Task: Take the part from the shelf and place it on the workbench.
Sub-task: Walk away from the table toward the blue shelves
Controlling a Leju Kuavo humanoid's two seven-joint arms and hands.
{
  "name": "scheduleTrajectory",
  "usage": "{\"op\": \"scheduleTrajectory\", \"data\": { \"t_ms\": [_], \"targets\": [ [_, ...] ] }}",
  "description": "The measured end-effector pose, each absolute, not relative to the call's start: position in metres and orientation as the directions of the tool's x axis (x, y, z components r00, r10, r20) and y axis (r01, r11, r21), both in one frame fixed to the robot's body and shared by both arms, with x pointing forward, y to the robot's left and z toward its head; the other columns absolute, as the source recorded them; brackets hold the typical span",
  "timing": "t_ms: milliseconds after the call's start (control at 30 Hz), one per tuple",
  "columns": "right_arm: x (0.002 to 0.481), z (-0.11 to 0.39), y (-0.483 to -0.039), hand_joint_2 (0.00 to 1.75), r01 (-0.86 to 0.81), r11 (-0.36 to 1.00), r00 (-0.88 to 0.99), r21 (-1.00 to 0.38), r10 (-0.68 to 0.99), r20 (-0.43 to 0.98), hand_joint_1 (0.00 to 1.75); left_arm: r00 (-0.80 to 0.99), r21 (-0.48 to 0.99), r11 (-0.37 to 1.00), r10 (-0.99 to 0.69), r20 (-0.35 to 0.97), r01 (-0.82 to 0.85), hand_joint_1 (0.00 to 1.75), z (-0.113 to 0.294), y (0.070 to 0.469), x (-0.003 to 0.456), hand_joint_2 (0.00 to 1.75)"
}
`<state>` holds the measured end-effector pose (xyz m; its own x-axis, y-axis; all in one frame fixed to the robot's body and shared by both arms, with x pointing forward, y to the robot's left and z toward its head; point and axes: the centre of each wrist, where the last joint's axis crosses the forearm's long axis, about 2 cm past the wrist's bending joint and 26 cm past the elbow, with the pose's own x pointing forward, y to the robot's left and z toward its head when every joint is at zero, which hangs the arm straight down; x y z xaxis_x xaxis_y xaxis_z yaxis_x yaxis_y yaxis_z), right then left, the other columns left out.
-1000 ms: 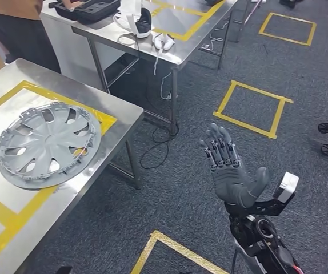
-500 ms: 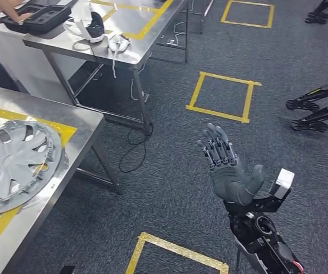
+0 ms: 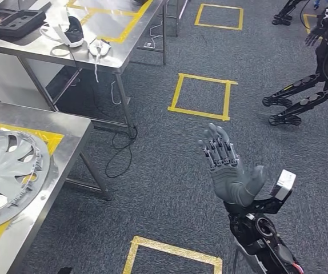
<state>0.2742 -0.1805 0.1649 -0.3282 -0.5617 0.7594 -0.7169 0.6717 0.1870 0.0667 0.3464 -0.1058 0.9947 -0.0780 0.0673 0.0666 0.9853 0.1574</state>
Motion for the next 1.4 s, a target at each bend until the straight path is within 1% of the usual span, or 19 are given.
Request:
{"op": "scheduleTrajectory", "data": {
  "t_ms": [1400],
  "targets": [
    [0.2709,0.1659,-0.1859,0.0,-0.693,0.694,-0.336,0.195,-0.55,0.764,0.0,0.994,0.159,0.984,-0.09,0.06,0.079,0.0,-0.1058,0.3464,0.0662,0.0]
  ]
}}
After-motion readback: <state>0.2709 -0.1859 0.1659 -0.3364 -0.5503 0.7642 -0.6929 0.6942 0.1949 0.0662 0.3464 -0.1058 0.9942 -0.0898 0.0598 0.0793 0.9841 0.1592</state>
